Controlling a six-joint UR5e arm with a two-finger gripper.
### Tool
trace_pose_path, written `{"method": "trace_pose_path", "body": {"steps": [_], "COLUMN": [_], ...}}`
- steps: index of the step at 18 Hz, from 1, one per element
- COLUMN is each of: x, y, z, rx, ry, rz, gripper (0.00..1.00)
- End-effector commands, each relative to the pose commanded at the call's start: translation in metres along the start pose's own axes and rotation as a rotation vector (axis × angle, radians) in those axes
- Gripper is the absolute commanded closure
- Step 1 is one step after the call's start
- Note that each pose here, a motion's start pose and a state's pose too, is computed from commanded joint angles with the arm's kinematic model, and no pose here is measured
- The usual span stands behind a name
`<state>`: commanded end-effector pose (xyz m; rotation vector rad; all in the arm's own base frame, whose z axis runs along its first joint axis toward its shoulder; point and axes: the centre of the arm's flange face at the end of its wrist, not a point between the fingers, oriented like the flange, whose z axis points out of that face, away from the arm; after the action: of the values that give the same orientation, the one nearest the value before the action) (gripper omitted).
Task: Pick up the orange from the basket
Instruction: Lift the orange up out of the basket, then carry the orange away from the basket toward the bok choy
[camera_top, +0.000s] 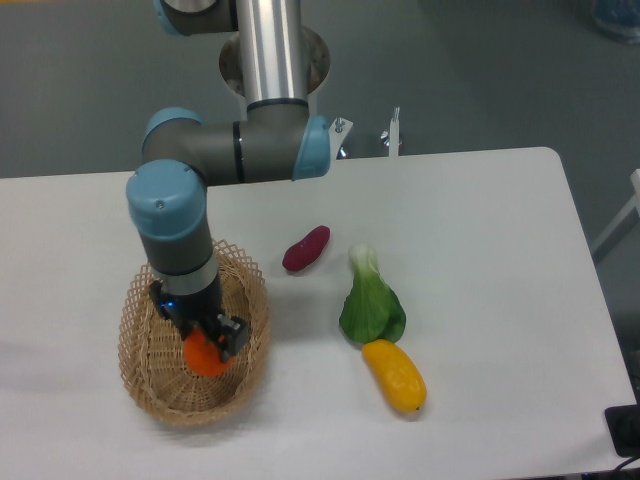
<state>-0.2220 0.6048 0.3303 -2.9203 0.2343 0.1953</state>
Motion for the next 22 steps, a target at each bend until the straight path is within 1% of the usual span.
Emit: {"method": "trace_pose_path", "body": {"steps": [2,3,10,12,15,22], "x": [-0.009,-0.025,-0.082,-0.088,-0.096,-0.095], "y": [0.005,0.015,0.059,0.063,0.064,0.062], "z": [-0.011,-0.02,-0.034,-0.043,-0.053,-0.056], "rx": [-0.008,-0.009,-0.046,-0.03,-0.005,0.011], "ry": [0.004,-0.003,0.006,-0.001,-0.008,0.006], "rz": [0.023,0.026,0.095,0.108,0.096,0.096], "gripper": [0.33,0.33,0.33,0.33,0.33,0.33]}}
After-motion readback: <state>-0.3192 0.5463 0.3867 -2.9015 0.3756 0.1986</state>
